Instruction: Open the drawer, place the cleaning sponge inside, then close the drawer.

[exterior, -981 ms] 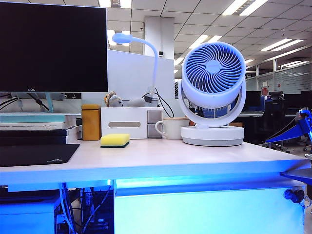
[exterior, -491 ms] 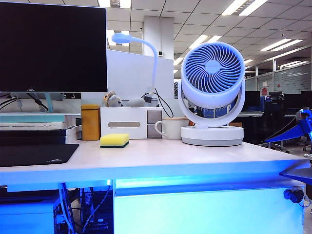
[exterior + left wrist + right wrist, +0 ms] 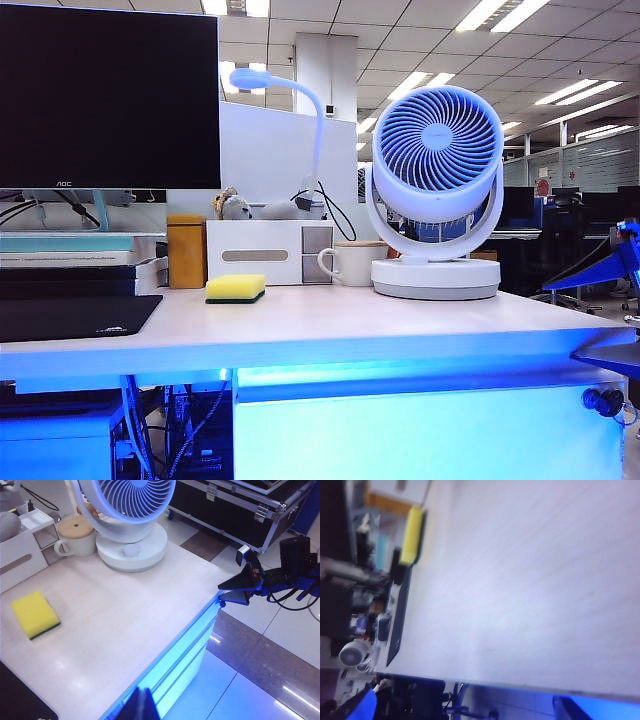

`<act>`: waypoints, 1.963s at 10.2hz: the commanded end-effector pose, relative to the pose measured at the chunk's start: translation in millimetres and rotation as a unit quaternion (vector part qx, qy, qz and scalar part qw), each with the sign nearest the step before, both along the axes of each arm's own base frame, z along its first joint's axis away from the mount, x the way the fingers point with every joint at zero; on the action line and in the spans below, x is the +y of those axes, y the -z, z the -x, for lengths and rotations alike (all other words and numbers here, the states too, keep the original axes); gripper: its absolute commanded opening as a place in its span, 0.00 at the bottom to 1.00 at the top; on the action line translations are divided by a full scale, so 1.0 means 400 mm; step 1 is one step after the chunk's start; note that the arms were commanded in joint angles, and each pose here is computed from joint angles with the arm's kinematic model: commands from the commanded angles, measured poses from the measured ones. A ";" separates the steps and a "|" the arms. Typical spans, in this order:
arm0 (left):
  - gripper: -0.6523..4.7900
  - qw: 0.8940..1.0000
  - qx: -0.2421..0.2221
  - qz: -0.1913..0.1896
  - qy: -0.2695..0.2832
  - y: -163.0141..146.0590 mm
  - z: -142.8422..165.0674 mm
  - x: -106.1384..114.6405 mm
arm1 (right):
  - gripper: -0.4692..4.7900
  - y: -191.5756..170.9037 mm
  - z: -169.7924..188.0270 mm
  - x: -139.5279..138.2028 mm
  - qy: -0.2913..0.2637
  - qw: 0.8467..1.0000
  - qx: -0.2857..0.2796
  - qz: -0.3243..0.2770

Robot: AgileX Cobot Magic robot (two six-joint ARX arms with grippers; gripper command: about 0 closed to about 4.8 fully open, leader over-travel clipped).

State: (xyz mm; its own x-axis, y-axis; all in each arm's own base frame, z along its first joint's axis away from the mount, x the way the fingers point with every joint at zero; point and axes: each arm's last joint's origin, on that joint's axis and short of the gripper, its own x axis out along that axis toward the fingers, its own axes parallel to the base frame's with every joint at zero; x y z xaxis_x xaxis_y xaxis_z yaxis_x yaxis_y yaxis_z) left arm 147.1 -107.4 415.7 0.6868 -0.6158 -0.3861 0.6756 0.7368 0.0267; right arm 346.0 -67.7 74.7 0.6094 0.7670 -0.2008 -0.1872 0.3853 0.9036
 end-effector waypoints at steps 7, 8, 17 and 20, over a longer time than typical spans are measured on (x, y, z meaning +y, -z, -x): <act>0.11 1.000 -0.012 0.012 0.002 -0.011 0.005 0.003 | 0.97 -0.031 -0.009 0.003 -0.033 0.999 -0.033 -0.003; 0.11 1.000 -0.013 0.012 0.004 -0.012 0.005 0.002 | 0.97 -0.021 -0.005 -0.002 -0.021 1.000 -0.010 -0.003; 0.11 1.000 -0.015 0.012 0.004 -0.012 0.003 0.002 | 1.00 0.021 0.026 -0.049 0.027 0.998 0.039 0.047; 0.11 1.000 -0.012 0.010 0.004 -0.010 0.004 0.002 | 1.00 0.013 0.018 -0.048 0.022 0.998 0.009 0.051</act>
State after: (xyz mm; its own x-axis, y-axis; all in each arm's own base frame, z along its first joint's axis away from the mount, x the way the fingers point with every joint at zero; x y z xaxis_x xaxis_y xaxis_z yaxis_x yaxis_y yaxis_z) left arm 146.4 -107.0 417.7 0.6902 -0.6233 -0.3676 0.6780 0.7345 0.0277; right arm 336.2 -86.7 65.7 0.6349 0.7067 -0.3123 -0.1078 0.4812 0.8700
